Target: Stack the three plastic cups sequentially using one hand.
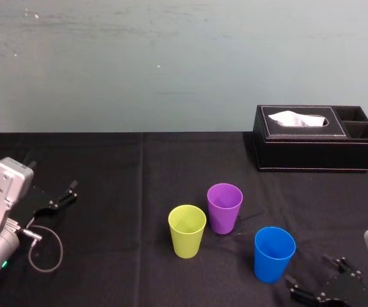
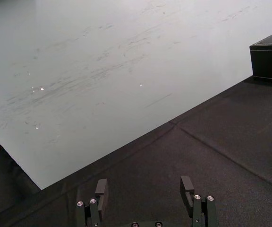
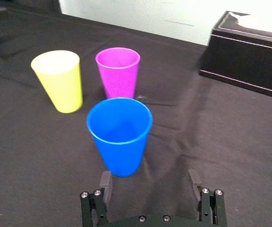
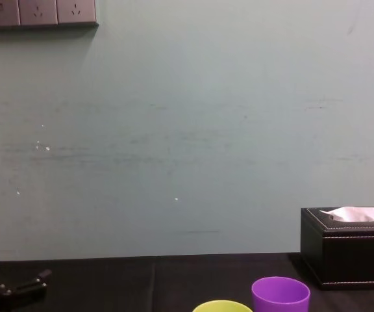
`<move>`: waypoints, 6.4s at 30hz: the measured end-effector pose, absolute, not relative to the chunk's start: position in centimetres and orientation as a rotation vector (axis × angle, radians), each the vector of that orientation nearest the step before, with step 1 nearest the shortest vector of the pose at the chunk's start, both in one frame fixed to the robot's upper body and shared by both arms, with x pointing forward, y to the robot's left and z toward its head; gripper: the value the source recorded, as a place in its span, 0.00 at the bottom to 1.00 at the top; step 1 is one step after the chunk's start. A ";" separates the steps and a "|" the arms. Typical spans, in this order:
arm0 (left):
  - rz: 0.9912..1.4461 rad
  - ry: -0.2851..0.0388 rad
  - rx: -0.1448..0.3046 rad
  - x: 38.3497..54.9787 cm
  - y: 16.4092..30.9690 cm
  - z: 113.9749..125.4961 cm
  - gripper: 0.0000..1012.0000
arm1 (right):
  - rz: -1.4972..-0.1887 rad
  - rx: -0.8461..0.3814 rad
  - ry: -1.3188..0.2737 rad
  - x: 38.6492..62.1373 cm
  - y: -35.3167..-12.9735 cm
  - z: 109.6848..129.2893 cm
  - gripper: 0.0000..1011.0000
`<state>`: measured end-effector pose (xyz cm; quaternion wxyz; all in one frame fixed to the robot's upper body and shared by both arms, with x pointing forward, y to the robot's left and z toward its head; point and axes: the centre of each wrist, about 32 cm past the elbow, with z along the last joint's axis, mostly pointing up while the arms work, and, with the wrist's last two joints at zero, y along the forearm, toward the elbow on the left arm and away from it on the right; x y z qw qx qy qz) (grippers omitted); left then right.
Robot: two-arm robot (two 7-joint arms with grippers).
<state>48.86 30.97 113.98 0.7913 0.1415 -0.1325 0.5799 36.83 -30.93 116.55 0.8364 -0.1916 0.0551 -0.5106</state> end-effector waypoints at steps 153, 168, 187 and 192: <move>1.248 -0.285 0.305 48.9 31.0 114.0 0.99 | -1.072 -0.356 0.125 40.4 -26.4 114.6 0.99; 1.248 -0.285 0.304 48.9 31.0 114.0 0.99 | -1.072 -0.357 0.125 40.4 -26.4 114.6 0.84; 1.248 -0.285 0.304 48.9 31.0 114.0 0.99 | -1.065 -0.369 0.106 41.1 -26.4 115.8 0.71; 1.248 -0.285 0.304 48.9 31.0 114.0 0.99 | -1.063 -0.408 0.088 42.4 -26.5 117.5 0.71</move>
